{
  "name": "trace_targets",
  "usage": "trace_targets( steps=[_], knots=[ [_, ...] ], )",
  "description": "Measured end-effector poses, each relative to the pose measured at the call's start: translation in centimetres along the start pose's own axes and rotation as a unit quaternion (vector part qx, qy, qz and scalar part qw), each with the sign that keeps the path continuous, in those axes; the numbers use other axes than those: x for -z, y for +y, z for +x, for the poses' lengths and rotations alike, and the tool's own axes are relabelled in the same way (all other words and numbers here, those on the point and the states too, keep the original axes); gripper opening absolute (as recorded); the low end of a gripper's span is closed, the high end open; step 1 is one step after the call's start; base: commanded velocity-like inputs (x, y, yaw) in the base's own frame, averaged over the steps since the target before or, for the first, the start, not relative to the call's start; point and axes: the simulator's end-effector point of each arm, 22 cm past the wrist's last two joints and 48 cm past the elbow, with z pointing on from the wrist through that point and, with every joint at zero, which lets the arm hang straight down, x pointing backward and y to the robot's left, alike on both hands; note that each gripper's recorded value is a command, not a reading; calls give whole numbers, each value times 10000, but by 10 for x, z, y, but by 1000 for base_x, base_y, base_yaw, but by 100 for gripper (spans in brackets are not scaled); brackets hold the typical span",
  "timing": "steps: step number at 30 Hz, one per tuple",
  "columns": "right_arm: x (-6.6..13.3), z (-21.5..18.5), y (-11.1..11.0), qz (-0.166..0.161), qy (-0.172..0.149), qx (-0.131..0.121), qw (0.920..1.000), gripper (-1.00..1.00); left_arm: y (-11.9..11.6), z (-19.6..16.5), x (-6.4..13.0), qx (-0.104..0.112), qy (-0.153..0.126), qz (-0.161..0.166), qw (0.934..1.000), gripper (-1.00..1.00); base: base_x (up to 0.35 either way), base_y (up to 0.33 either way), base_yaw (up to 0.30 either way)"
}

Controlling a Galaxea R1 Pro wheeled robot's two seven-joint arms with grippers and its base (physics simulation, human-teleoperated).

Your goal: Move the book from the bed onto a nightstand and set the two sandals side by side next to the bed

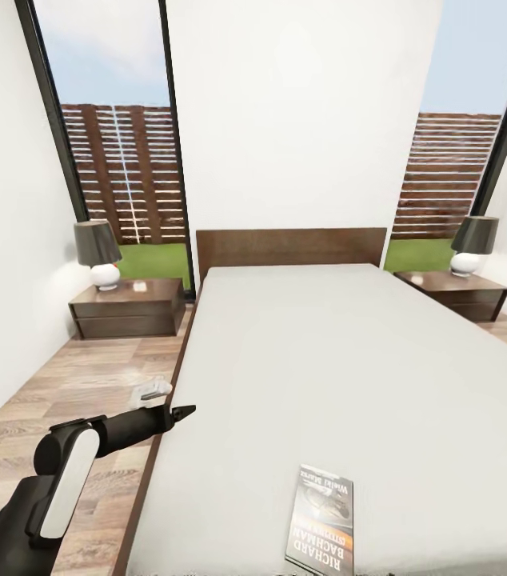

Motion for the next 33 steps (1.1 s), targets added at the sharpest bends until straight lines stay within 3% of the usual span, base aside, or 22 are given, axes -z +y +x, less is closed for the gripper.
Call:
trace_targets(
  steps=[29,33],
  knots=[
    [-7,-11,2,-142,-170,11,9998,100,1,1,-1,-15,-51,26,10000,100,0,0,0],
    [-5,-9,-6,-146,-181,6,9997,100,5,8,-4,-15,-53,20,10000,100,0,0,0]
  ],
)
